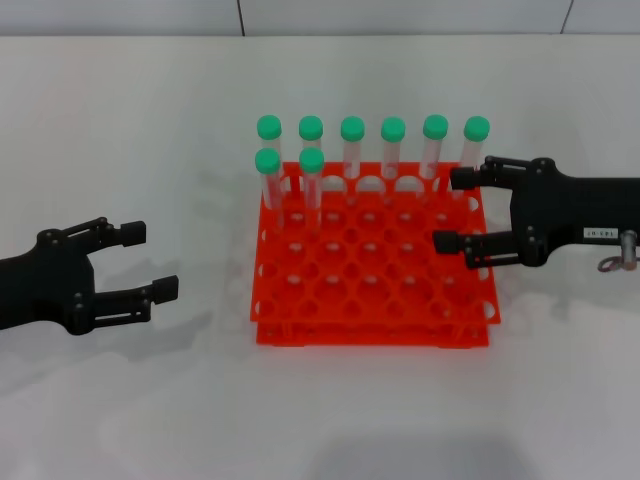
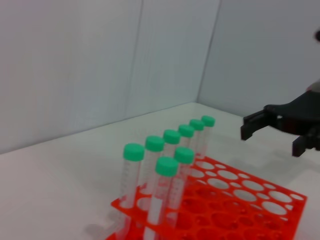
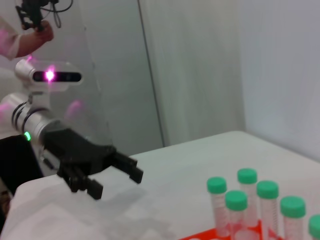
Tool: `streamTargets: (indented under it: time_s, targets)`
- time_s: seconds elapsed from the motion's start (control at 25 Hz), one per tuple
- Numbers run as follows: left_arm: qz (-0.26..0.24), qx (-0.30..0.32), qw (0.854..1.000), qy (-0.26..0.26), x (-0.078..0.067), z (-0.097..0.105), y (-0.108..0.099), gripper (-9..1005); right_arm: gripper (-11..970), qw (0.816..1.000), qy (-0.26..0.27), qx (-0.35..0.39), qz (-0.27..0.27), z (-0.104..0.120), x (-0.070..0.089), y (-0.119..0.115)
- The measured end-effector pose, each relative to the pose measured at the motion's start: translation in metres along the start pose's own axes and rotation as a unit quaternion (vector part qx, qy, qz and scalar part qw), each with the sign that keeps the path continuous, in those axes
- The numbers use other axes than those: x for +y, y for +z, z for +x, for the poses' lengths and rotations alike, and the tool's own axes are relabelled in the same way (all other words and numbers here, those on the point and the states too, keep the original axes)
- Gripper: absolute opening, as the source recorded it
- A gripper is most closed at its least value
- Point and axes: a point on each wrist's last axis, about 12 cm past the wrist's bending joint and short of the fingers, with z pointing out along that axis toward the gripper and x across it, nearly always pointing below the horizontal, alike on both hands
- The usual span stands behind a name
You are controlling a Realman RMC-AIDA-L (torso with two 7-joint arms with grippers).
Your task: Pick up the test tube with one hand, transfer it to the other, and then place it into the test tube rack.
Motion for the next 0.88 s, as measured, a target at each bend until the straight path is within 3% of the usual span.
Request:
streamTargets:
  time_s: [0.88]
  targets:
    - [0.058,0.046,0.997,0.013,0.009,-0.020,0.002,870,873,0.998,0.009,0.046,-0.030,0.011,-0.001,-0.012]
